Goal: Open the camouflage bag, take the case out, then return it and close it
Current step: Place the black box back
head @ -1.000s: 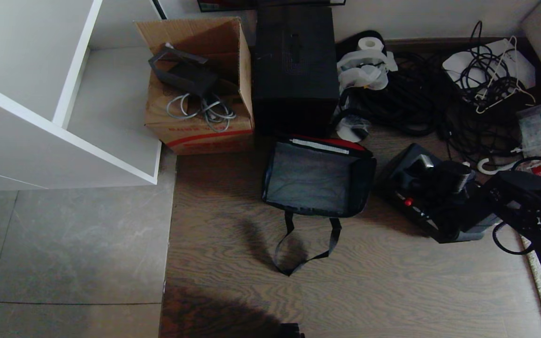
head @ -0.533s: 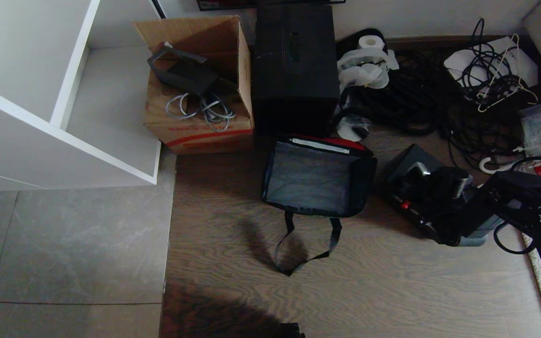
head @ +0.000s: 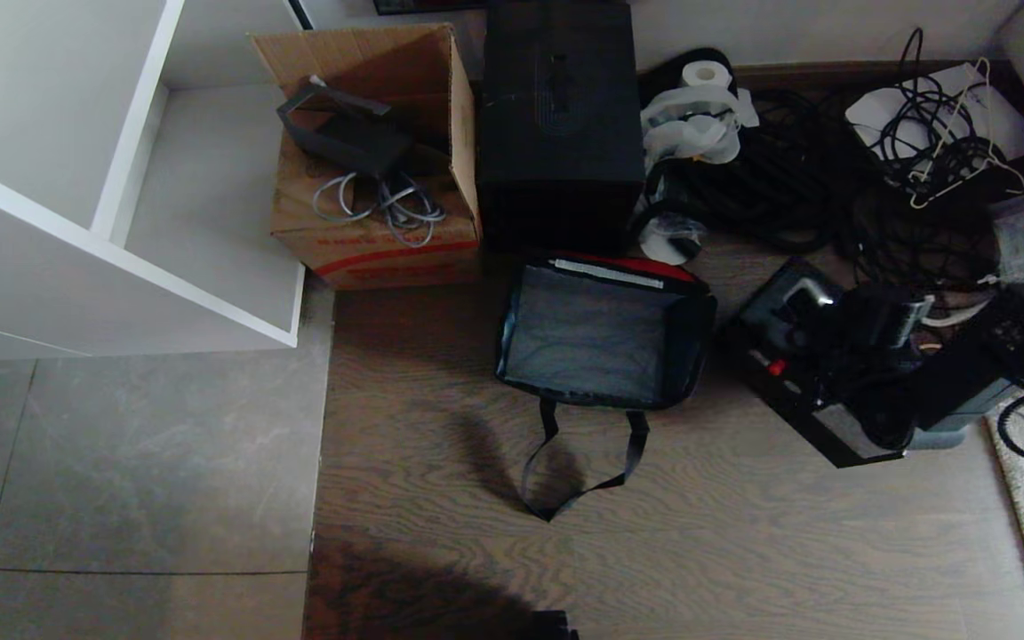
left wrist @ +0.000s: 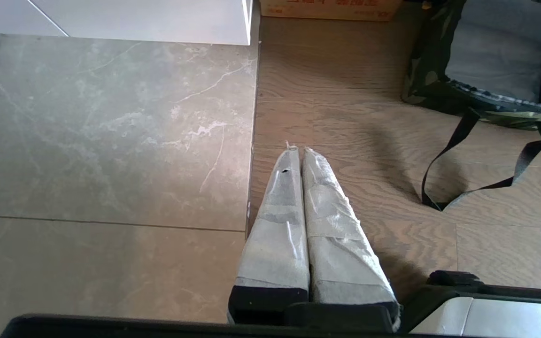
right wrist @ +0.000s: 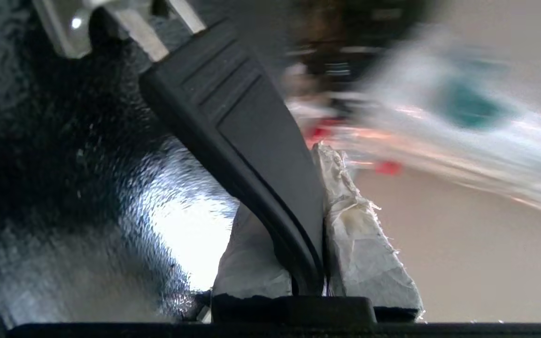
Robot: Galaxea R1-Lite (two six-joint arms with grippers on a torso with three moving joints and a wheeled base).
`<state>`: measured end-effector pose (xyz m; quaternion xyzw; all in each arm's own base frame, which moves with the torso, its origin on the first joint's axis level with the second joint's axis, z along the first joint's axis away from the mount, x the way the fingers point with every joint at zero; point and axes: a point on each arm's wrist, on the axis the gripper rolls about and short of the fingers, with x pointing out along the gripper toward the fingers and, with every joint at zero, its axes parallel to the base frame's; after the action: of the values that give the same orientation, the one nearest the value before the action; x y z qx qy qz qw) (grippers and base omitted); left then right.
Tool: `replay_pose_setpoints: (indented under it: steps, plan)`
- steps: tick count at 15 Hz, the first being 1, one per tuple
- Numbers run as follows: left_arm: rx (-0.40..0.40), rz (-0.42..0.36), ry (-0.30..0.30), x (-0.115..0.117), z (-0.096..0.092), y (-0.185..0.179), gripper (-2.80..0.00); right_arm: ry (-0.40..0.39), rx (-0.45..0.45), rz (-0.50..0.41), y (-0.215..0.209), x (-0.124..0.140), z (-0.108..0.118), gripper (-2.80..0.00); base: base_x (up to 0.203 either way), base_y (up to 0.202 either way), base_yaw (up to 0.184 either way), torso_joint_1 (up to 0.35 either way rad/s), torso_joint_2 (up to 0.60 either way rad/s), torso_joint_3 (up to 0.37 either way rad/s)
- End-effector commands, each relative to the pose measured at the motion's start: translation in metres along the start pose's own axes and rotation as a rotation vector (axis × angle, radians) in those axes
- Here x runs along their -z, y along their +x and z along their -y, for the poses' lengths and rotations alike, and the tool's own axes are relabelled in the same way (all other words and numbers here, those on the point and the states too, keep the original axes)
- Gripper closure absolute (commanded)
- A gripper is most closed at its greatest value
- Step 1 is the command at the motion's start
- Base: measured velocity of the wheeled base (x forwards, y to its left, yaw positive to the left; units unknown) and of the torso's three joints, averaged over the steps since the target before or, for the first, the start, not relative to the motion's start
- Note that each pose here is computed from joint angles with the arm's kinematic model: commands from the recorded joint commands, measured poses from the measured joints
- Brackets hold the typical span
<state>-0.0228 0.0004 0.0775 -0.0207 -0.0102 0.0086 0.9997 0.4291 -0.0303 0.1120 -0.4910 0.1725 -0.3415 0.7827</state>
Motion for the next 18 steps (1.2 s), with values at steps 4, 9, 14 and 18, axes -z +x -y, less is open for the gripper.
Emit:
replay_pose_setpoints:
  steps: [4, 9, 14, 18]
  plan:
    - [-0.001, -0.008, 0.0, 0.003, 0.0, 0.001, 0.0, 0.073, 0.133, 0.114, -0.041, -0.016, 0.125, 0.0, 0.0, 0.0, 0.0, 0.0, 0.0, 0.0]
    - [-0.001, -0.008, 0.0, 0.003, 0.0, 0.001, 0.0, 0.063, 0.062, 0.294, -0.065, -0.021, 0.163, 0.0, 0.0, 0.0, 0.0, 0.0, 0.0, 0.0]
    - [-0.001, -0.008, 0.0, 0.003, 0.0, 0.001, 0.0, 0.1, 0.018, 0.525, -0.087, -0.045, 0.174, 0.0, 0.0, 0.0, 0.0, 0.0, 0.0, 0.0]
    - [-0.001, -0.008, 0.0, 0.003, 0.0, 0.001, 0.0, 0.134, -0.058, 0.638, -0.122, -0.073, 0.17, 0.0, 0.0, 0.0, 0.0, 0.0, 0.0, 0.0]
